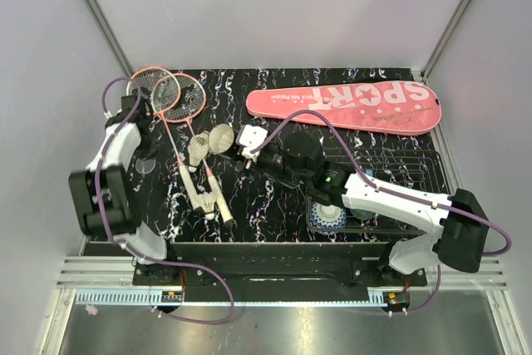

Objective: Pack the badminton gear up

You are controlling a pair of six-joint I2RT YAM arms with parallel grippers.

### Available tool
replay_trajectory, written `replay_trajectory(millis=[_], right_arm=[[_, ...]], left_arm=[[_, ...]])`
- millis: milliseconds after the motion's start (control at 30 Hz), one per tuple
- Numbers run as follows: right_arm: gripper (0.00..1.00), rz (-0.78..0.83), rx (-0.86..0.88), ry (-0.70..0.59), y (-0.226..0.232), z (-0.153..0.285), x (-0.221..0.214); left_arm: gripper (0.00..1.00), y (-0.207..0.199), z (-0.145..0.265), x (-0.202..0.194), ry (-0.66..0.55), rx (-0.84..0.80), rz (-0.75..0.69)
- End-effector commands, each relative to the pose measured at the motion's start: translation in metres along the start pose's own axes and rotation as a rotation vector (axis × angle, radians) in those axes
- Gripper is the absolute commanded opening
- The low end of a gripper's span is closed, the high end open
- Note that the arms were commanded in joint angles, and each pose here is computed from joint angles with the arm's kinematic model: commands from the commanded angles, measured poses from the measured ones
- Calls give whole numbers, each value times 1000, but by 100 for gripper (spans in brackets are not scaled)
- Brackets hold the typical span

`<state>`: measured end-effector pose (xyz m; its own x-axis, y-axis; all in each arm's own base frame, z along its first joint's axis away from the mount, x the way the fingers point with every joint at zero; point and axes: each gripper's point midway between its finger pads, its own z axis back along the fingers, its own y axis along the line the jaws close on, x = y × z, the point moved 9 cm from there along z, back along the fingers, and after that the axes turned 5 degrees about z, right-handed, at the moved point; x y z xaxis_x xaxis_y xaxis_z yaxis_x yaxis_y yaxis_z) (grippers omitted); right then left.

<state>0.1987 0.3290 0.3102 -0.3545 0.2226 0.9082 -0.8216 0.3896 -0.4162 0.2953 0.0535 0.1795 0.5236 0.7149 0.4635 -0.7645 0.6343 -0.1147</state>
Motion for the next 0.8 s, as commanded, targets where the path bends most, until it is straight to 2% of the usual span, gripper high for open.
replay_trajectory(millis=[0,133,233,367,400,500,633,700,767], right_arm=[[34,-20,-39,-114,-16,13,25],[35,-25,-34,-119,-16,17,25],[35,-24,-33,-120,-16,18,25],[35,-25,-25,-118,-14,17,24],[35,-25,-24,-115,-14,16,23],[36,-36,-17,-113,-13,14,22],[36,-41,-18,-101,-12,13,21],[36,-43,-29,-98,-14,13,22],[36,-45,-34,-92,-15,14,23]], left_arm=[[0,-19,-32,29,-62,55,35],[0,-16,-56,28,-33,102,4],[0,-13,-58,27,-30,96,10],[25,-14,-62,25,-18,80,10],[40,-13,-62,25,-11,81,11],[63,-11,-57,29,-43,103,15],[72,-11,-23,32,-121,52,-23],[74,-23,-5,19,-124,-14,-87],[82,-39,8,-1,-50,-107,-165]])
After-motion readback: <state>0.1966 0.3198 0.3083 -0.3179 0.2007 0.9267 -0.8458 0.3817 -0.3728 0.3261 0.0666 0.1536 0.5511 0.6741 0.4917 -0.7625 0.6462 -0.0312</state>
